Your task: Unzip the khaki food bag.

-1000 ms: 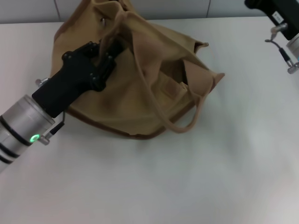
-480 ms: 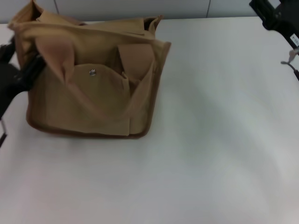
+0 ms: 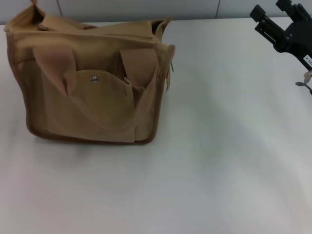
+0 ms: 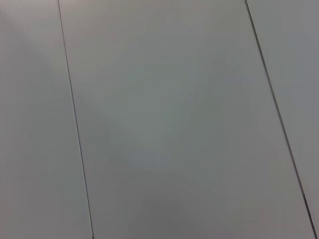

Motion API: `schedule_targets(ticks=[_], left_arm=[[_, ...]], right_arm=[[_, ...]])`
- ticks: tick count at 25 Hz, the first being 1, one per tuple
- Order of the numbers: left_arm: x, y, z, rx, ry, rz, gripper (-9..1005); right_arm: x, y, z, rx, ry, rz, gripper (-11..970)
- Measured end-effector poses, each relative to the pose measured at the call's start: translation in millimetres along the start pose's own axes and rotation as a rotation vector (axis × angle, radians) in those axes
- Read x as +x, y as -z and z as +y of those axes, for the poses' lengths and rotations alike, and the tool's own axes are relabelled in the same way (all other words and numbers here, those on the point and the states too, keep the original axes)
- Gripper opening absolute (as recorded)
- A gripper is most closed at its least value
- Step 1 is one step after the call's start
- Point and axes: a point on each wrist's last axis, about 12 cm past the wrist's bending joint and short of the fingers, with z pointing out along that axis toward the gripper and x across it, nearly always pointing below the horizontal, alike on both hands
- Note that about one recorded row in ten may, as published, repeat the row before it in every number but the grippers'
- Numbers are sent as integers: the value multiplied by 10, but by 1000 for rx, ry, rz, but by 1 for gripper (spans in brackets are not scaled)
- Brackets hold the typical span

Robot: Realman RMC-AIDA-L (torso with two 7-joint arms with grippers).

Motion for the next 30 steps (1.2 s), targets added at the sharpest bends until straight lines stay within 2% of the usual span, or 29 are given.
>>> schedule_targets(ticks=[2, 4, 5, 6, 8, 11, 13, 14, 17, 18, 19, 23, 27, 30], left_arm=[[5, 17, 62, -70, -24, -4, 854], [5, 17, 62, -70, -24, -4, 855], [43, -8, 91, -105, -40, 17, 855], [200, -252, 128, -167, -72, 98, 856], [259, -355, 125, -174, -80, 133, 856], [431, -630, 79, -168, -101, 246, 856], [552, -813, -31, -113, -103, 325, 856], [552, -813, -31, -113, -103, 325, 856], [642, -946, -227, -25, -81, 360, 856], [695, -1028, -370, 28, -57, 378, 856], [695, -1028, -370, 28, -57, 378, 856], [777, -1250, -669, 119, -7, 408, 856], [794, -1345, -781, 146, 19, 415, 856], [787, -1354, -805, 147, 35, 406, 856]], right_arm=[[7, 15, 6, 1, -3, 0, 841], [11, 21, 15, -3, -6, -1, 854], [14, 19, 23, -7, -7, -1, 854], [17, 19, 27, -9, -8, 1, 854], [27, 11, 47, -18, -14, 2, 854], [32, 11, 58, -21, -18, 1, 854], [41, 23, 70, -22, -23, 1, 854], [49, 34, 74, -21, -25, 2, 854], [75, 57, 96, -20, -37, 5, 854], [90, 68, 110, -19, -46, 6, 854], [90, 68, 110, -19, -46, 6, 854], [101, 79, 123, -18, -53, 6, 854], [106, 82, 129, -18, -57, 5, 854], [111, 95, 136, -18, -62, 3, 854]])
